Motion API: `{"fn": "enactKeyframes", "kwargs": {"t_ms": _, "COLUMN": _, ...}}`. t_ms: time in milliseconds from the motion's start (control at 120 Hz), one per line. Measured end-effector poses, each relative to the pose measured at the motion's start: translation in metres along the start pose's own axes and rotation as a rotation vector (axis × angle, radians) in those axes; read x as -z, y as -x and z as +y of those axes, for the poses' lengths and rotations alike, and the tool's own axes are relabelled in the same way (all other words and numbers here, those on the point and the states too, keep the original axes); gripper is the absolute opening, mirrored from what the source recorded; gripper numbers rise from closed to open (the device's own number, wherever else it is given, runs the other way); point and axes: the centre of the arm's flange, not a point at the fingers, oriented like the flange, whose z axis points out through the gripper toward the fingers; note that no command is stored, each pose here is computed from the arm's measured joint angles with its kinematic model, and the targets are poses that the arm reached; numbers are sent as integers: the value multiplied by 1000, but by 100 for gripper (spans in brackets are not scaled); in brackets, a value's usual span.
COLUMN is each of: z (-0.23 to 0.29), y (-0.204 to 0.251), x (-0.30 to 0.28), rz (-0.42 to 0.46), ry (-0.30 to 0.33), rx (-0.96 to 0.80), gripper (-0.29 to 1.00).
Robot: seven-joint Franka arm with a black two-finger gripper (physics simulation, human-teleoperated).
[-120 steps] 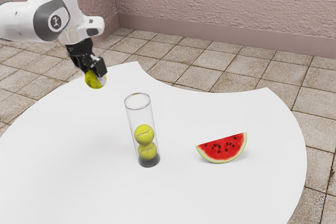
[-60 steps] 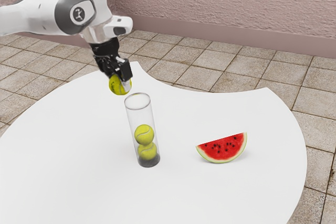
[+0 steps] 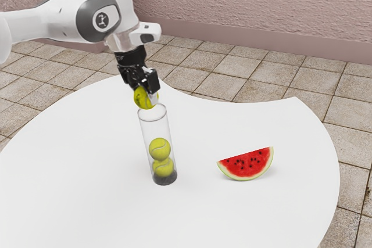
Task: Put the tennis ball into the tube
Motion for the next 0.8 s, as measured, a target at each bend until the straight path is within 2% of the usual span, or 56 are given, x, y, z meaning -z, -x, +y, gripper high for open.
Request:
{"fn": "enactKeyframes", "kwargs": {"t_ms": 33, "z": -2, "y": 0, "x": 0, "rz": 0, "ry": 0, "rx": 6, "gripper": 36}}
{"fn": "enactKeyframes", "kwargs": {"t_ms": 233, "z": -1, "y": 0, "x": -1, "rz": -1, "ry": 6, "rx": 11, "gripper": 56}}
{"fn": "enactKeyframes", "kwargs": {"t_ms": 358, "z": 16, "y": -2, "x": -1, "rz": -1, "ry": 5, "rx": -15, "gripper": 63}}
{"fn": "enactKeyframes", "kwargs": {"t_ms": 425, "z": 16, "y": -1, "x": 3, "rz": 3, "ry": -19, "rx": -21, "gripper": 65}}
{"fn": "enactKeyframes", "kwargs": {"t_ms": 608, "z": 5, "y": 14, "x": 55, "rz": 35, "ry": -73, "rx": 17, "gripper": 68}}
{"fn": "enactKeyframes", "kwargs": {"t_ms": 800, "z": -7, "y": 28, "x": 113, "rz": 69, "ry": -97, "rx": 76, "gripper": 69}}
